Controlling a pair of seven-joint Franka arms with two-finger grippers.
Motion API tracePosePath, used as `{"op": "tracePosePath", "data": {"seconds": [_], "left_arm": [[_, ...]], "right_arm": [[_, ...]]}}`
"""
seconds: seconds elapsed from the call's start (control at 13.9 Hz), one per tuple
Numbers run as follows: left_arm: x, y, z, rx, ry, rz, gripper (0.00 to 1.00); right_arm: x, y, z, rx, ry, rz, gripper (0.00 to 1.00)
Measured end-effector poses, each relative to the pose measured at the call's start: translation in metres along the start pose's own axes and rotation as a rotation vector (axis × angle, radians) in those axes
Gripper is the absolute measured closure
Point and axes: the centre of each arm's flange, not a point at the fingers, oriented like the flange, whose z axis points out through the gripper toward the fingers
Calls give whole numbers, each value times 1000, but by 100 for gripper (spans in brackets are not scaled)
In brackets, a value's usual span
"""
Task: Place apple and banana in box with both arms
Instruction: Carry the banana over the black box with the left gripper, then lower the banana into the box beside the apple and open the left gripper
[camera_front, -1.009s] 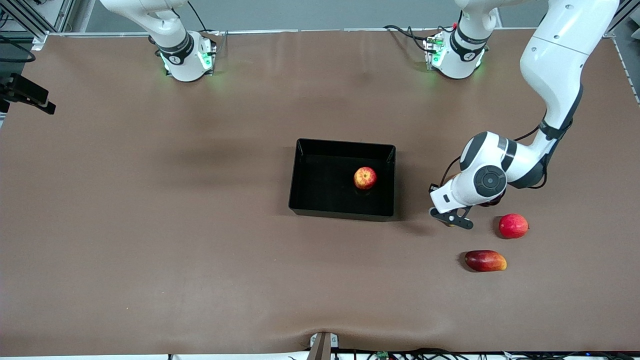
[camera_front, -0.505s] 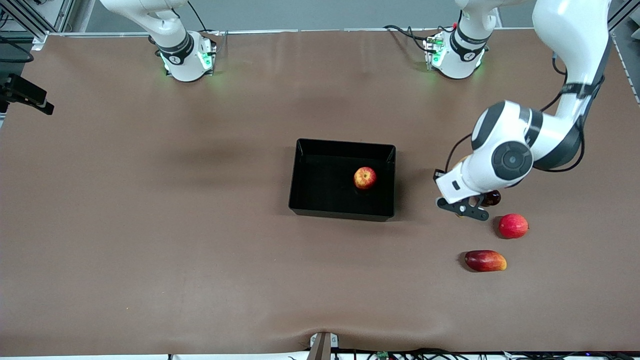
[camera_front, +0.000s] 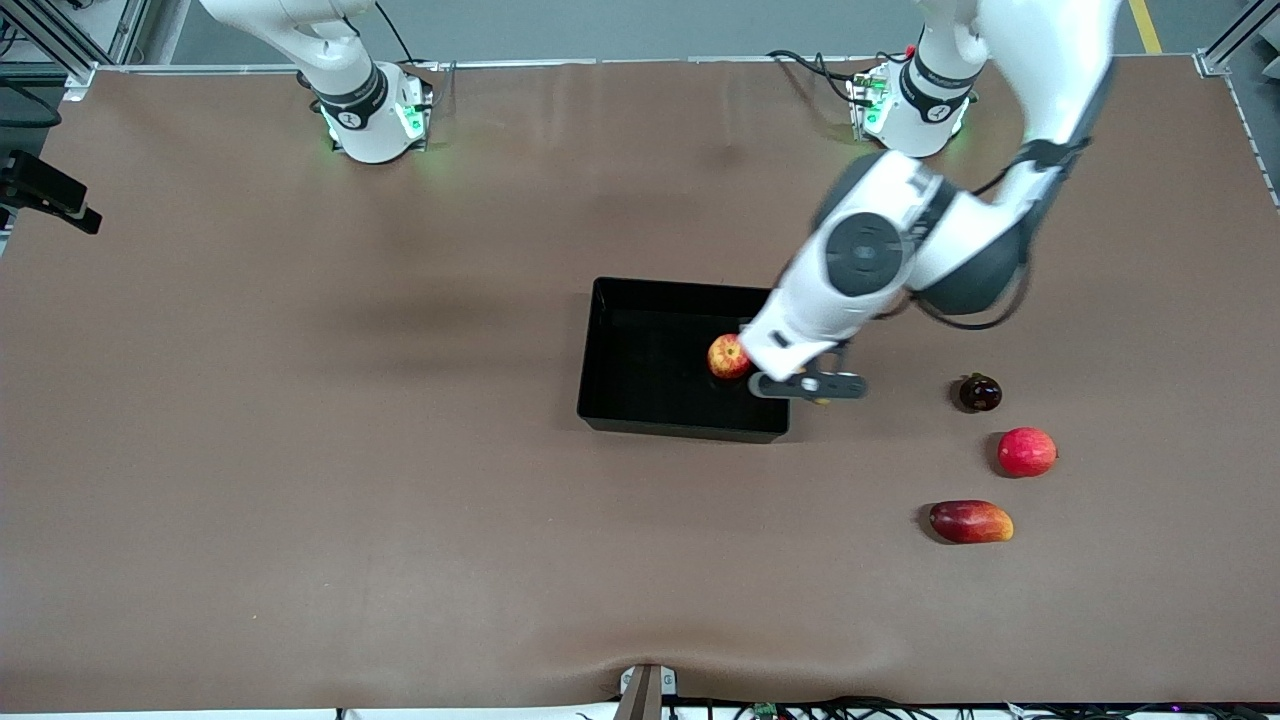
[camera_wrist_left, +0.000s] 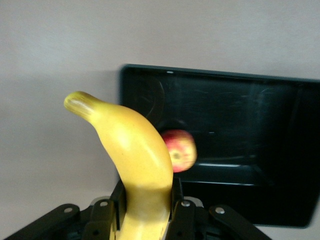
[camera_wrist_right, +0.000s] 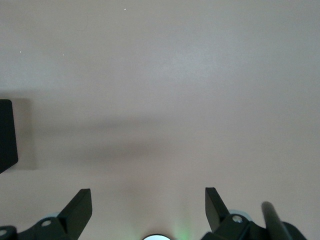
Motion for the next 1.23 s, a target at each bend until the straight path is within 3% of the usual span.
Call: {"op": "tracePosePath", "data": {"seconds": [0.5,0.86,1.23], "left_arm": [[-7,94,57,-111,-7,-156,62],[-11,119,105,-61,75,-144,62],[-12,131,146,-75,76,-140,62]], "right_arm": [[0,0,0,1,0,0,0],[1,-2,1,13,-1,-2,0],[1,-2,1,16,-1,-2,0]]}}
